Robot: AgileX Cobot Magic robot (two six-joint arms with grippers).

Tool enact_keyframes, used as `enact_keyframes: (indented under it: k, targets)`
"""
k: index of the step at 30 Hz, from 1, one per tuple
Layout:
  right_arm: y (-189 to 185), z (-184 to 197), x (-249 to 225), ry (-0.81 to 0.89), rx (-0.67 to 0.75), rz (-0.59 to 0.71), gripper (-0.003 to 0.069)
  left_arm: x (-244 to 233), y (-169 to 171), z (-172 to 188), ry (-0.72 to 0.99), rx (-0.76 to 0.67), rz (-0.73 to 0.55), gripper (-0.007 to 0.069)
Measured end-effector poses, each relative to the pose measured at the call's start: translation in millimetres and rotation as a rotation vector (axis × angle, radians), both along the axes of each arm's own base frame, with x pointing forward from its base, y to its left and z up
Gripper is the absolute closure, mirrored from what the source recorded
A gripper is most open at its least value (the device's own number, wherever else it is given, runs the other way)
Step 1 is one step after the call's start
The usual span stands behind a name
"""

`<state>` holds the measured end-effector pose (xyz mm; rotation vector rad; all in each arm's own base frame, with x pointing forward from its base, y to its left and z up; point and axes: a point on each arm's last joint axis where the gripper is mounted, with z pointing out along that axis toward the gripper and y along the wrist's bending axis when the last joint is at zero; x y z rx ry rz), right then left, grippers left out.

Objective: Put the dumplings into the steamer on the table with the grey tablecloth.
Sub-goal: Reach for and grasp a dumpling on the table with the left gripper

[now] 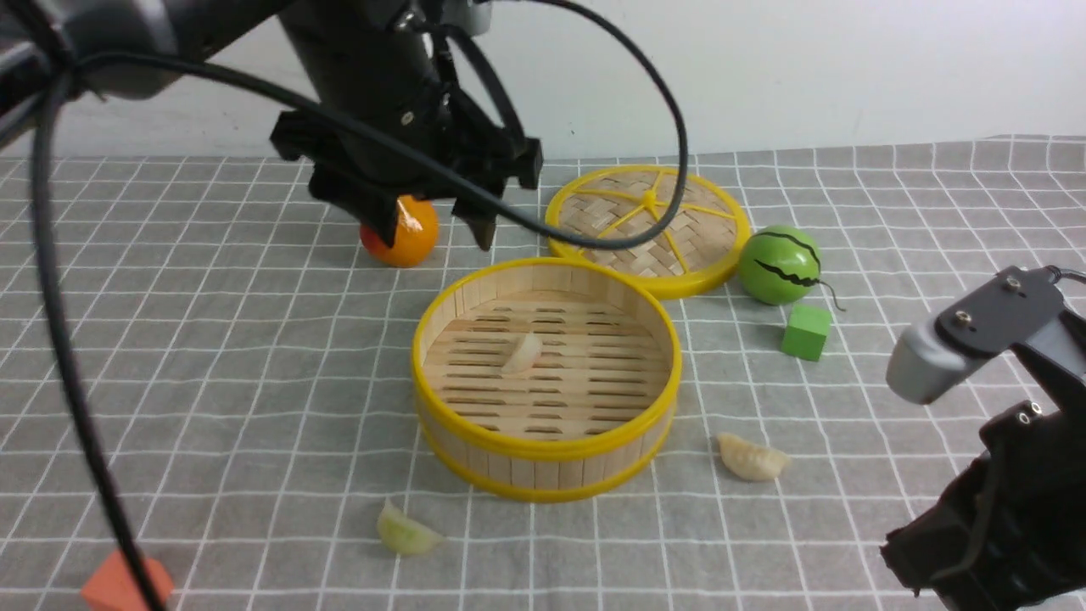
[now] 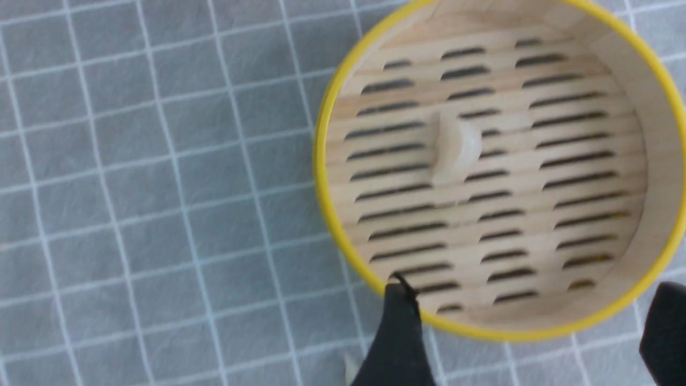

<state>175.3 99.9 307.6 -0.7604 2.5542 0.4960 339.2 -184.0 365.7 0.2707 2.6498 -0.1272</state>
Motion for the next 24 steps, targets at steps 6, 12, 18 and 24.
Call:
enact_keyframes:
  k: [6, 12, 18, 24]
  targets:
    - [0.4, 0.1, -0.3, 0.004, 0.006, 0.0, 0.0626, -47.4, 22.7, -71.0, 0.211, 0.034, 0.074, 0.0072]
    - [1.1, 0.4, -0.5, 0.008, 0.015, -0.001, 0.0618, -59.8, 27.0, -142.2, 0.301, 0.009, 0.196, 0.0072]
    - [2.7, 1.2, -0.8, 0.009, 0.034, 0.003, 0.0617, -46.2, 18.8, -172.2, 0.276, -0.051, 0.277, 0.0072]
    - [4.1, 1.8, -1.5, 0.006, 0.046, 0.024, 0.0612, -36.6, 13.0, -199.6, 0.289, -0.055, 0.305, 0.0072]
